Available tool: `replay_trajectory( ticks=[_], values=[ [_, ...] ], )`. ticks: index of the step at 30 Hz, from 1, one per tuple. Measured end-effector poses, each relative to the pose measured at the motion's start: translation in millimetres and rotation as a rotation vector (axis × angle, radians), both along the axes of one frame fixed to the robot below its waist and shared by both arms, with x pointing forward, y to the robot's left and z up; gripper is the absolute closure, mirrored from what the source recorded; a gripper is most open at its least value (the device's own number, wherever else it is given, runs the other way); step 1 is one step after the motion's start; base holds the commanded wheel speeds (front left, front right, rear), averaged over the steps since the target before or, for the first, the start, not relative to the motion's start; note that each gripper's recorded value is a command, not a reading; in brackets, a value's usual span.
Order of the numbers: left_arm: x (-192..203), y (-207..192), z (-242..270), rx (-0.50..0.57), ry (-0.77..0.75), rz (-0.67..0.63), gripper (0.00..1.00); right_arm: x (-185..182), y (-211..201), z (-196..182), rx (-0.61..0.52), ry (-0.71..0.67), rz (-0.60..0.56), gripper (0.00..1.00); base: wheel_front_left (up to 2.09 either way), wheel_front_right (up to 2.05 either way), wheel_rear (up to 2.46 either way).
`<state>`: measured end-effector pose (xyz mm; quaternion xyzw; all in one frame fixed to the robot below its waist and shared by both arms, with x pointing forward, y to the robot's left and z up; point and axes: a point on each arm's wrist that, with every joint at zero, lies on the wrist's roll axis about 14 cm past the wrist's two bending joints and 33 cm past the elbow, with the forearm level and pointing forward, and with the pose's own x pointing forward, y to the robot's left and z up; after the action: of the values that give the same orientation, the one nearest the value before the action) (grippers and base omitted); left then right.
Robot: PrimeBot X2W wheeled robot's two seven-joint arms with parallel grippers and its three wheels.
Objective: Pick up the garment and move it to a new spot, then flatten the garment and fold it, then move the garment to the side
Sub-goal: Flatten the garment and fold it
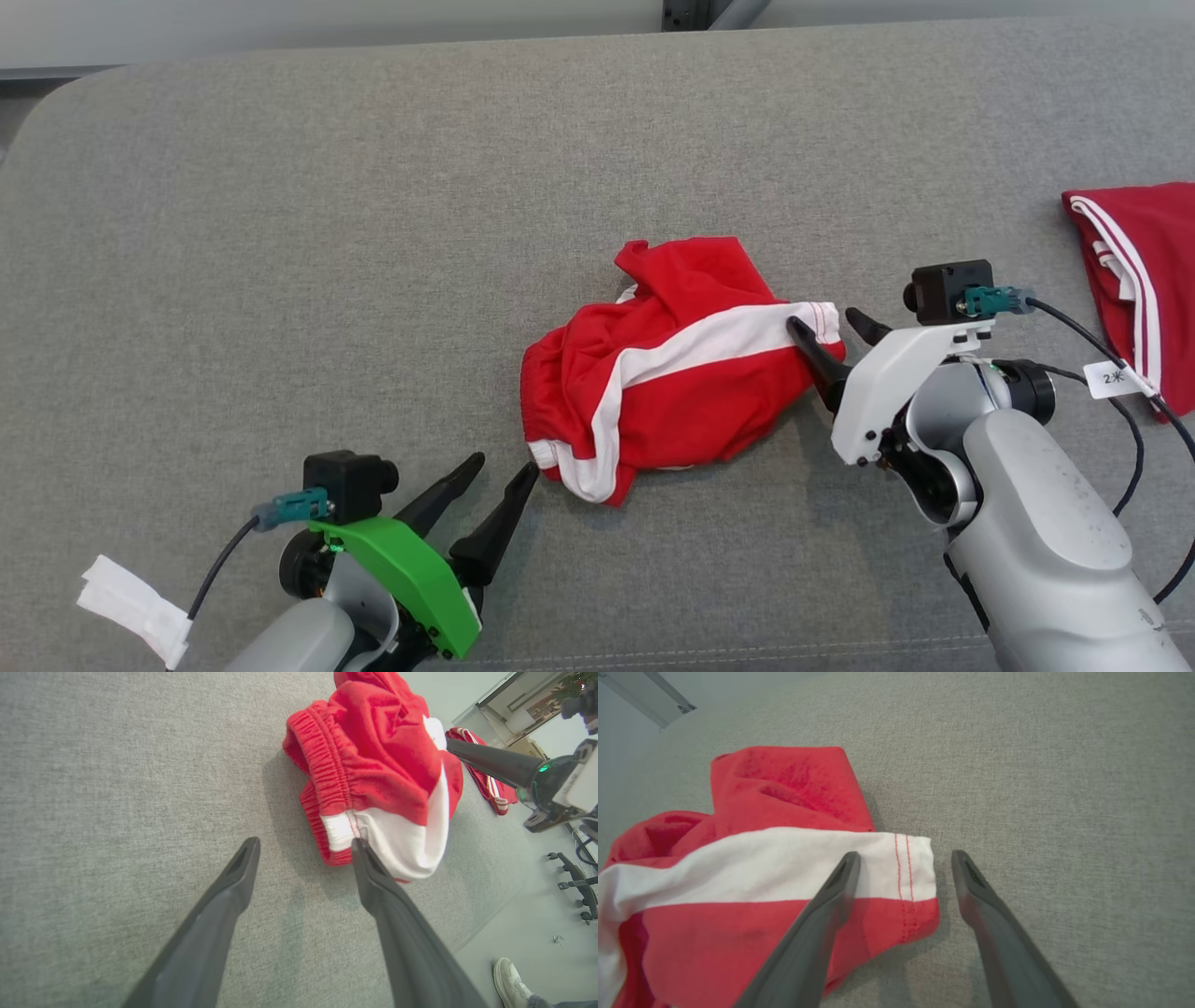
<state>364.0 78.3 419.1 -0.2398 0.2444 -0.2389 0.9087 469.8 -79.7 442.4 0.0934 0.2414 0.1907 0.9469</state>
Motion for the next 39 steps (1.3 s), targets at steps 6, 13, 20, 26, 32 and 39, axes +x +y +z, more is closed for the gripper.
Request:
replay_trajectory(
  ticks=[6,13,20,26,32,39],
  values=[
    [0,-4,-4,-0.001,0.011,-0.033,0.00,0,2,-1,0.003,0.001,0.012,0.00,0.00,0.00,0.00],
    [1,-14,-1,-0.034,0.010,-0.061,0.00,1,0,-2,0.005,0.001,0.015,0.00,0.00,0.00,0.00],
    [6,-24,4,-0.069,0.001,-0.088,0.00,4,-1,-5,-0.005,-0.001,0.021,0.00,0.00,0.00,0.00],
    [7,-33,1,-0.080,0.015,-0.122,0.79,6,0,-6,0.005,0.000,0.022,0.98,0.00,0.00,0.00],
    [7,-41,11,-0.101,-0.014,-0.159,1.00,6,-3,6,0.070,-0.021,-0.004,1.00,0.00,0.00,0.00],
    [22,-19,76,-0.166,-0.181,-0.143,1.00,6,-35,59,0.191,-0.165,-0.086,1.00,0.00,0.00,0.00]
  ],
)
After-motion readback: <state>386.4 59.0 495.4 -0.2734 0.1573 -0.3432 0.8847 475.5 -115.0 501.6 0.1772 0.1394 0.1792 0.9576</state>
